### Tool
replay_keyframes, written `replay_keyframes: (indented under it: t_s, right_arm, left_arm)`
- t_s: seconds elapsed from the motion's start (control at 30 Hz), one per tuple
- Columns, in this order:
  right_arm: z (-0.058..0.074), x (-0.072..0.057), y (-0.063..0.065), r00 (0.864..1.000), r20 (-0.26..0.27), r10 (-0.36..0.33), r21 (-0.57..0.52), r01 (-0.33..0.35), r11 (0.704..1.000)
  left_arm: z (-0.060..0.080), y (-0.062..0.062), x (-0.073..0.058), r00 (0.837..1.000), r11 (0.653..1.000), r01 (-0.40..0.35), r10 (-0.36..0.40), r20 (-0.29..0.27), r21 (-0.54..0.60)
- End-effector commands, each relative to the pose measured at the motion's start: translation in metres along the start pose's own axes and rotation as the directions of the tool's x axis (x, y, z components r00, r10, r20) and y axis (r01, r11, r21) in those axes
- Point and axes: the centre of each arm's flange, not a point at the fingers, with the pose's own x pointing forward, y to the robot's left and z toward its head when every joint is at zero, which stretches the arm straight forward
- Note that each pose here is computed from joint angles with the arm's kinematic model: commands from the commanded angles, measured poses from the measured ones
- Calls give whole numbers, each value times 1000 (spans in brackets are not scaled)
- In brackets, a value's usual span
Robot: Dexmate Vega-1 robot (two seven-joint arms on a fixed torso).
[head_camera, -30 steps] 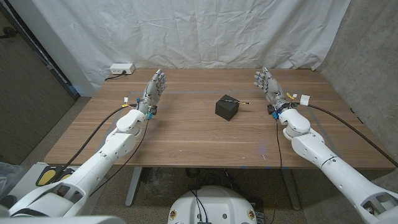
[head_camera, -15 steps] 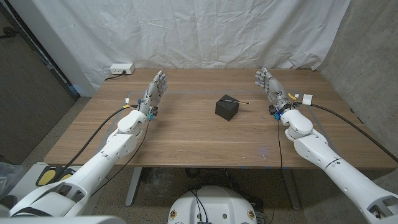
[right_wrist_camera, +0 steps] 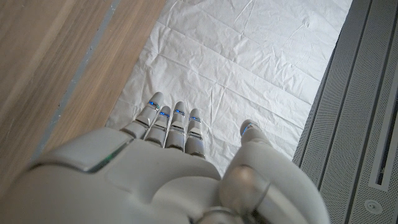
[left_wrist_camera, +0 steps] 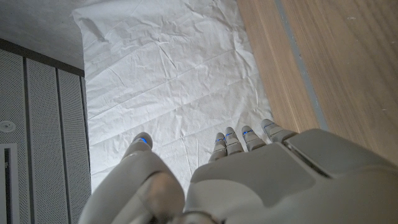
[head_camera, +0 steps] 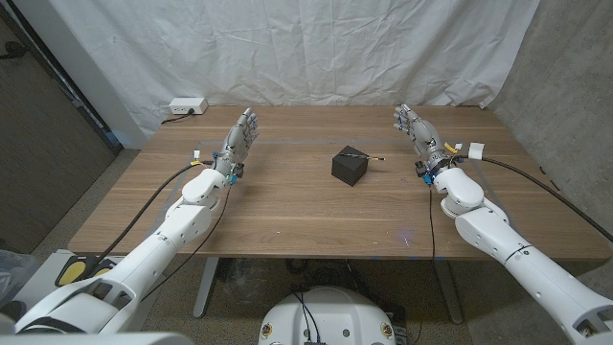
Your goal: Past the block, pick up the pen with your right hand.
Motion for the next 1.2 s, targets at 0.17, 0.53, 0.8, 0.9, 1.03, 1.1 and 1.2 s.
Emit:
replay_keyframes:
  t_s: [0.17, 0.53, 0.8, 0.9, 1.03, 1.1, 1.2]
  right_arm:
    - [5, -8, 3, 1000, -7, 3, -78, -3, 997]
    - [15, -12, 8, 1000, -2, -3, -147, 2, 989]
    - [22, -15, 11, 1000, 4, 4, -187, -4, 982]
    - [24, -17, 12, 1000, 4, 1, -207, -1, 978]
    - [26, -19, 14, 1000, 1, -3, -231, 3, 973]
    - [27, -20, 14, 1000, -4, 0, -244, -1, 970]
    - [28, -21, 15, 1000, -8, 4, -256, -6, 967]
  left_arm:
    - [-1, 2, 0, 1000, 1000, 0, 0, -7, 0]
    - [-1, 3, -1, 1000, 1000, 3, -3, -7, -1]
    - [-2, 6, -3, 1000, 1000, 0, 0, -10, 0]
    - [-2, 8, -4, 1000, 1000, -2, 2, -8, 0]
    - [0, 9, -4, 1000, 1000, 1, -1, -6, 4]
    - [1, 8, -4, 1000, 1000, 4, -4, -2, 5]
    - [2, 8, -4, 1000, 1000, 4, -4, 0, 2]
